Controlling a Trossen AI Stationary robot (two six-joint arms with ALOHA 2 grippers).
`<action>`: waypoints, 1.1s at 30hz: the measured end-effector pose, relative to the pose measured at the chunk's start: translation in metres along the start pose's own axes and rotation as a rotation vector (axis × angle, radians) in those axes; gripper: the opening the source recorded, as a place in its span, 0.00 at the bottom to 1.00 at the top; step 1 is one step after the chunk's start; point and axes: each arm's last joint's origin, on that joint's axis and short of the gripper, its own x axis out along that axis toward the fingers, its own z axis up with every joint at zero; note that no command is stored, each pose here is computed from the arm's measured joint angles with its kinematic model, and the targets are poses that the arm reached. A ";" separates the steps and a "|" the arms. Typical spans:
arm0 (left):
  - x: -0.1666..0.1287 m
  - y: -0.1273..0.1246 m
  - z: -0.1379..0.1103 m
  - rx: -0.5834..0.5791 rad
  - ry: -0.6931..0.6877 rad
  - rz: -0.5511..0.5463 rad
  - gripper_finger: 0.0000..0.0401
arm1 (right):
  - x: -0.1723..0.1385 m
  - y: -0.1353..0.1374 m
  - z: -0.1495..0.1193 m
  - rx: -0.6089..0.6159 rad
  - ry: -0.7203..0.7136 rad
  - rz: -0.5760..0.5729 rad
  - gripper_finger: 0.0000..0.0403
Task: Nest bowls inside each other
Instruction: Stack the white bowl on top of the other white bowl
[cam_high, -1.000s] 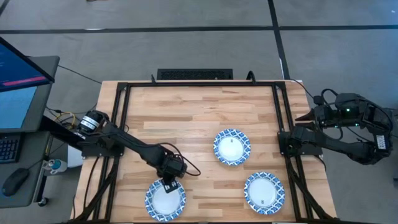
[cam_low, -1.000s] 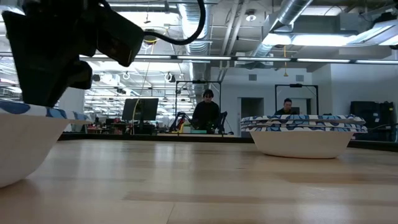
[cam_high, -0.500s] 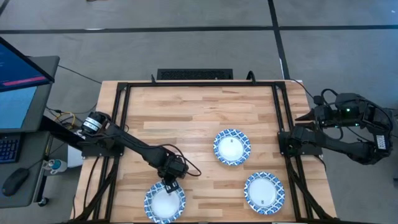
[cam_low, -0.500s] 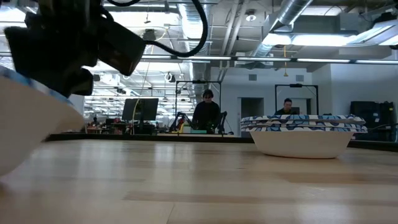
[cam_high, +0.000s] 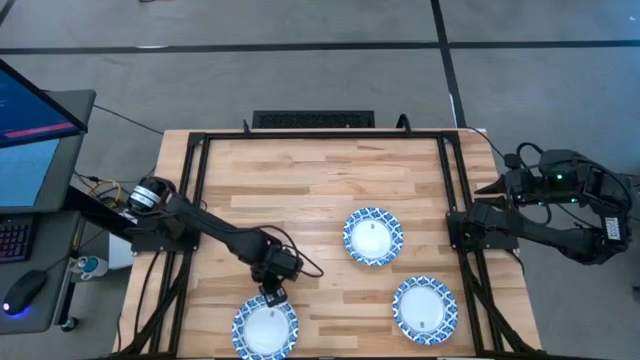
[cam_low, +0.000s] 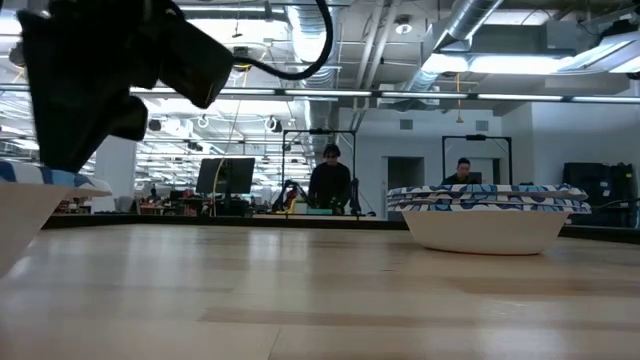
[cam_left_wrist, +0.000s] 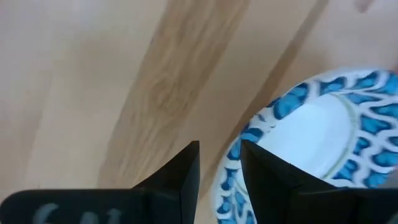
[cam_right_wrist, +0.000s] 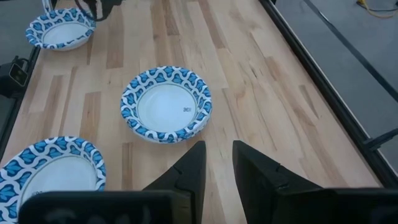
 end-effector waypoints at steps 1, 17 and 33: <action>-0.003 -0.001 0.000 -0.005 0.004 -0.011 0.27 | 0.000 0.000 0.000 0.000 0.000 0.000 0.26; -0.008 -0.039 -0.042 -0.164 0.045 -0.009 0.27 | 0.000 0.001 -0.003 -0.037 0.029 0.008 0.26; 0.001 -0.041 -0.059 -0.242 -0.051 0.111 0.27 | 0.000 0.001 -0.003 -0.043 0.029 0.008 0.26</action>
